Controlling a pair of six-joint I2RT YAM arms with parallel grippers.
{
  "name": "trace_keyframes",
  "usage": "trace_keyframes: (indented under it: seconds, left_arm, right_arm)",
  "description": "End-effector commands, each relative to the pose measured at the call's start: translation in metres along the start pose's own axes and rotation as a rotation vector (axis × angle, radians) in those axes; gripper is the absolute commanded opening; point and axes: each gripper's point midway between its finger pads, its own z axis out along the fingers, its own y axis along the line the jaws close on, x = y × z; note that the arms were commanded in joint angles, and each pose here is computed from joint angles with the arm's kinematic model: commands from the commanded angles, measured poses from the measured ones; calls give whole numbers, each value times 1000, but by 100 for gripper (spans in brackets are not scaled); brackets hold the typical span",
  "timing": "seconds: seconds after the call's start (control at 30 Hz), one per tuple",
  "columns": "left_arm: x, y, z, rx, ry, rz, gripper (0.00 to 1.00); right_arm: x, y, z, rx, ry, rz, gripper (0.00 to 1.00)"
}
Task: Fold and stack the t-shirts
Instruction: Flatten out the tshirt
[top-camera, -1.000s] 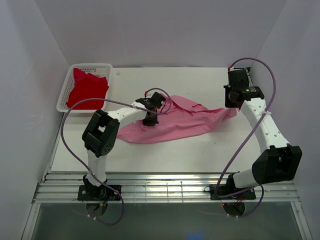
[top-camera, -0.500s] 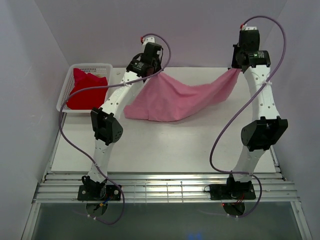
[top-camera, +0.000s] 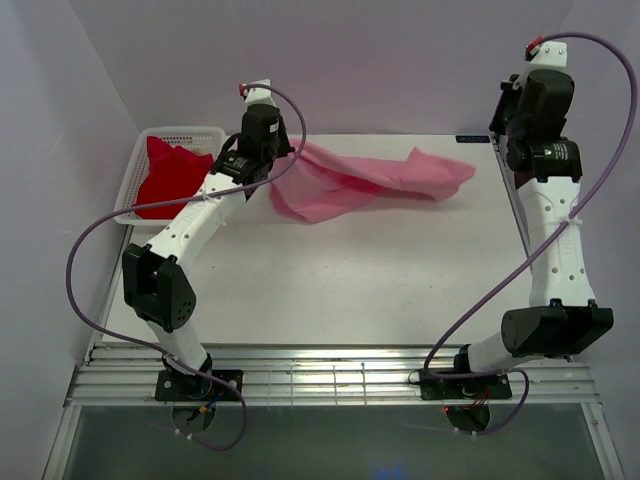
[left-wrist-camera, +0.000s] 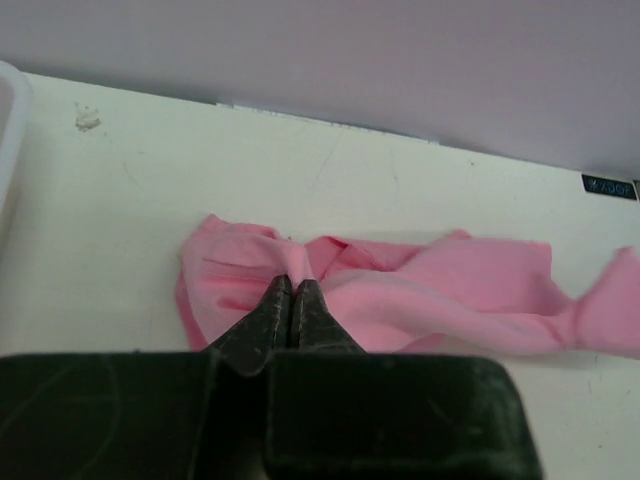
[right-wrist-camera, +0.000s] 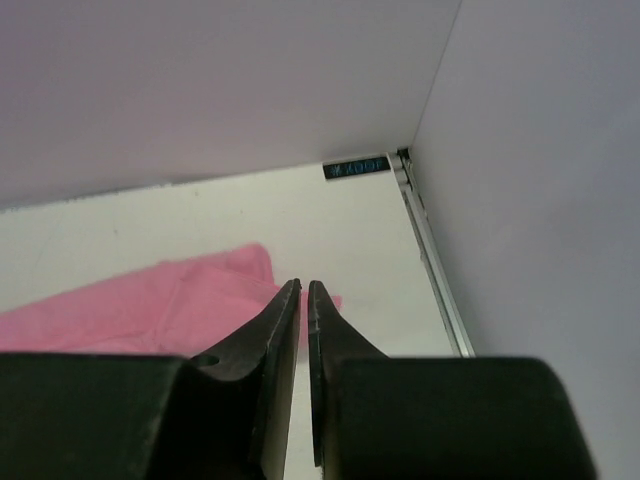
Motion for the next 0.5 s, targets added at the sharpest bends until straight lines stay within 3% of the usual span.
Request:
trace_keyframes:
  seconds: [0.0,0.07,0.1,0.23,0.33,0.37,0.43,0.47]
  left_arm:
    - [55,7,-9,48,130,31,0]
    - [92,4,-22,91,225,42,0]
    - [133,15,-30,71,319,69,0]
    - [213,6,-69,100,529,123,0]
    - [254,5,-92,86,633,182,21]
    - [261,4,-96,78,650,175,37]
    - [268,7,-103,47,669,173,51]
    - [268,8,-104,28,665,150,56]
  right_arm:
    - [34,0,-8,-19,36,-19,13]
    - [78,-2,-14,-14,124,-16,13]
    - [78,-4,-27,-11,114,4,13]
    - [138,-1,-35,-45,253,-15,14]
    - [185,6,-29,-81,380,-28,17]
    - [196,9,-26,-96,406,-27,23]
    - [223,19,-16,-139,468,-14,40]
    - [230,23,-12,-152,484,-7,44]
